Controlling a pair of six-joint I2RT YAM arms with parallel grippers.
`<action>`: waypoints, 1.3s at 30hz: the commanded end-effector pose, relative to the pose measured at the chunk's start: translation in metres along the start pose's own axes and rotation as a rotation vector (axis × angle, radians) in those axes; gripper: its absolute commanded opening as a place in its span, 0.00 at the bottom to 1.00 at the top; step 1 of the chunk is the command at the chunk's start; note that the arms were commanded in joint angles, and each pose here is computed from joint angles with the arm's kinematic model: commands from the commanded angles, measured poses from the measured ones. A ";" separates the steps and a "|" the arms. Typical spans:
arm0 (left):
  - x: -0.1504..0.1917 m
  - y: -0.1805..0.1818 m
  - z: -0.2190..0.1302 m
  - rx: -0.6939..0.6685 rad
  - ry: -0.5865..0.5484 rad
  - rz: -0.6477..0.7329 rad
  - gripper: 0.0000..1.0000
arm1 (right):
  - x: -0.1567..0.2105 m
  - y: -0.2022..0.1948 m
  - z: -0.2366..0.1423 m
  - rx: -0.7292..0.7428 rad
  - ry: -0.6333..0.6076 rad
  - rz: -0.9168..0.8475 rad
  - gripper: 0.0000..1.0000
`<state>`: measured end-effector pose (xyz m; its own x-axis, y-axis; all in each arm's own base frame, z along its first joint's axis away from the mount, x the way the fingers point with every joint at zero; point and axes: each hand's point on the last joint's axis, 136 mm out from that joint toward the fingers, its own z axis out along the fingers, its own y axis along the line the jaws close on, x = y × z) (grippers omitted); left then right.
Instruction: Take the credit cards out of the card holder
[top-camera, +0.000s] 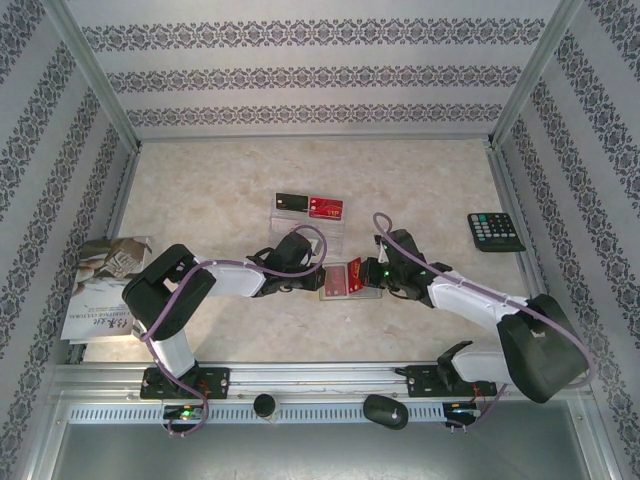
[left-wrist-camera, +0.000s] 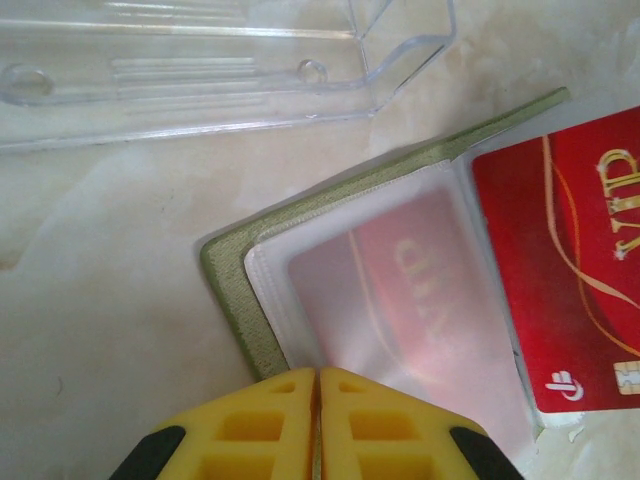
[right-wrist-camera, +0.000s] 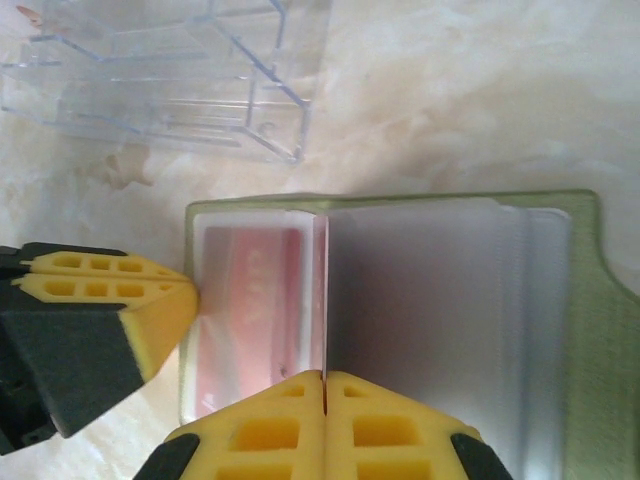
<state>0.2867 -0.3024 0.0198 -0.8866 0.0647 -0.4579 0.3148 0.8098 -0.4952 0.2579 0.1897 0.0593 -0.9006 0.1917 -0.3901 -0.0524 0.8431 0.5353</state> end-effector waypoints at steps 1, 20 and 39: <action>0.043 0.021 0.011 -0.055 0.142 -0.017 0.10 | 0.005 -0.017 -0.009 0.102 0.004 -0.043 0.00; 0.041 0.018 0.008 -0.044 0.127 -0.014 0.12 | 0.010 0.012 0.013 0.107 0.058 -0.143 0.07; -0.051 -0.045 -0.104 0.233 -0.274 0.098 0.29 | -0.051 0.089 -0.071 -0.333 -0.280 -0.251 0.00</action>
<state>0.2805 -0.2793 0.1097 -0.7993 -0.0168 -0.6007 0.3984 0.7336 -0.5506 0.2706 0.1975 0.1480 -0.7458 0.1538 -0.6482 -0.2924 0.7986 0.5260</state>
